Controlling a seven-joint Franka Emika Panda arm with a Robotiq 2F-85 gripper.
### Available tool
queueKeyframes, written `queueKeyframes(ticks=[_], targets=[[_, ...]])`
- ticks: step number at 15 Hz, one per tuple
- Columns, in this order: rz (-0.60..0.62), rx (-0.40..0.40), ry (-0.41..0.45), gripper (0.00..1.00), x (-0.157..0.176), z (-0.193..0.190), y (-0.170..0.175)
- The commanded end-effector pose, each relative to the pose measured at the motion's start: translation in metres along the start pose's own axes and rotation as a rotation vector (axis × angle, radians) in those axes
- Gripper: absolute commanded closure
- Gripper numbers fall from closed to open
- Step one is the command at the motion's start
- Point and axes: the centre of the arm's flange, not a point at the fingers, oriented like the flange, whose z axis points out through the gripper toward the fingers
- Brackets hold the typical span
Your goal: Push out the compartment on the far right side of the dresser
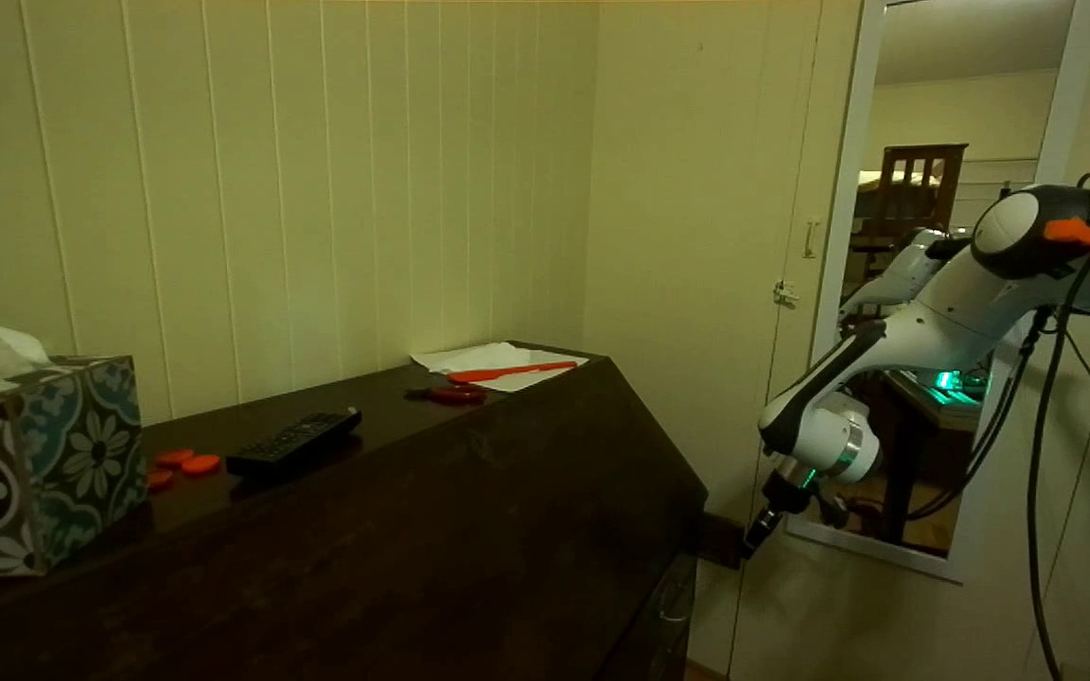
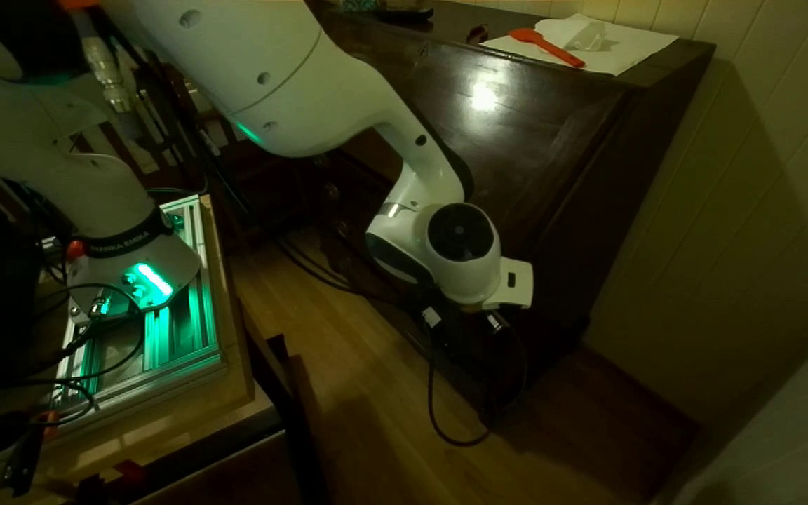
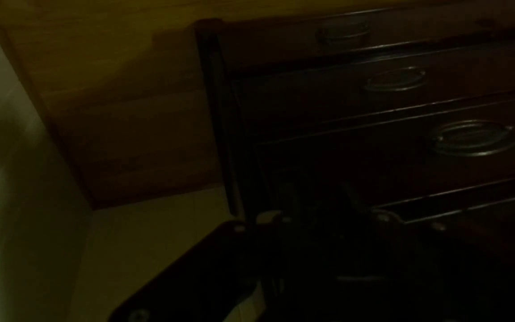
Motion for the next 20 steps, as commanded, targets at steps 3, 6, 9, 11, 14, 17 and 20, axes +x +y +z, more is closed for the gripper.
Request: queueKeyframes(ticks=[3,6,9,11,14,17,20], targets=[[0.009,-0.028,-0.037,0.93,-0.025,-0.021,-0.007],[0.012,-0.039,-0.048,0.93,-0.028,-0.023,-0.009],[0.028,-0.025,-0.073,0.4,-0.027,-0.032,-0.021],[0.039,-0.027,-0.093,0.27,-0.024,-0.04,-0.035],[0.036,-0.047,-0.111,0.07,-0.013,-0.053,-0.055],[-0.003,-0.11,-0.134,0.0,0.008,-0.067,-0.069],[-0.047,-0.202,-0.205,0.0,0.024,-0.077,-0.07]])
